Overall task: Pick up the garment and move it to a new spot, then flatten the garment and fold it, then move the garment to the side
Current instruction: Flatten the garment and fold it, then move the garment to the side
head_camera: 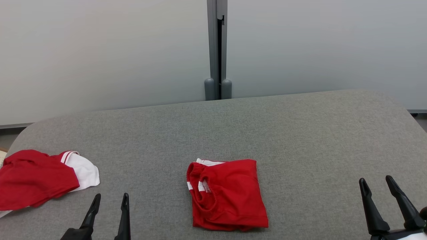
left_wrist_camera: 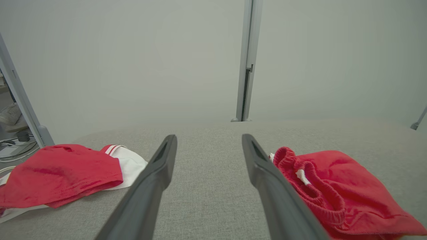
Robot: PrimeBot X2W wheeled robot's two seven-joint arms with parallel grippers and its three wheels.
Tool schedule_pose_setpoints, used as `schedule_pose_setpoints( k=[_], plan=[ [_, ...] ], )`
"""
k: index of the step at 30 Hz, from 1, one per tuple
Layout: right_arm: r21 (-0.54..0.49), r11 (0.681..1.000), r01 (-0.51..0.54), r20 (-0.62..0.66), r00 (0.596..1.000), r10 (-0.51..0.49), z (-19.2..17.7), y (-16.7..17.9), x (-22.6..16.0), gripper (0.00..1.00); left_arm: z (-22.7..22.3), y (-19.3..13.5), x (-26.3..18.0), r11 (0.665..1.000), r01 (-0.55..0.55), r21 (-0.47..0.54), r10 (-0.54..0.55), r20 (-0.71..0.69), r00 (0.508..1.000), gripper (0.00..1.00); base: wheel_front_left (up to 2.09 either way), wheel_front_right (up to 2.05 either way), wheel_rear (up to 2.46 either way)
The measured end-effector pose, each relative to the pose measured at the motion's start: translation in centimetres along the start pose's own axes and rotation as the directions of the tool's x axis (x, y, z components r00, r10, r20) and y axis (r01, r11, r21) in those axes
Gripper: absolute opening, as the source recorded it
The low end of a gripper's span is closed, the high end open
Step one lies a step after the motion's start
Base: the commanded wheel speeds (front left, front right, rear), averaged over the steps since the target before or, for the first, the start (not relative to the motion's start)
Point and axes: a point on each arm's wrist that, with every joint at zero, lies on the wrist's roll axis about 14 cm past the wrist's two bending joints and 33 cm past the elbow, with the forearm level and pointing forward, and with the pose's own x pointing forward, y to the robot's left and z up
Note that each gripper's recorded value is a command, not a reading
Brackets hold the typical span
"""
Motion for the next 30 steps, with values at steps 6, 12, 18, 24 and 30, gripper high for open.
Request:
schedule_pose_setpoints(
  k=[6,12,18,24,30],
  plan=[
    [0.016,1.0,0.002,-0.001,1.0,-0.002,0.2,0.1,0.0,1.0,0.3,0.4,-0.3,1.0,-0.012,0.005,0.012,-0.002,1.0,1.0,0.0,0.0,0.0],
    [0.02,1.0,0.003,-0.004,1.0,-0.002,0.1,0.2,0.1,1.0,0.2,0.5,-0.4,1.0,-0.02,0.003,0.02,-0.011,1.0,1.0,0.0,0.0,0.0],
    [0.023,1.0,0.005,-0.008,1.0,-0.005,0.0,0.1,0.2,1.0,0.3,0.4,-0.5,1.0,-0.023,0.0,0.023,-0.012,1.0,1.0,0.0,0.0,0.0],
    [0.024,1.0,0.0,-0.018,1.0,0.001,-0.3,0.2,0.8,1.0,1.0,0.3,-0.2,1.0,-0.026,-0.013,0.026,0.004,1.0,1.0,0.0,0.0,0.0],
    [0.019,1.0,-0.02,-0.076,0.997,0.022,-2.0,0.4,2.3,1.0,2.6,0.6,0.3,0.999,-0.046,-0.024,0.048,0.059,0.997,1.0,0.0,0.0,0.0]
  ],
)
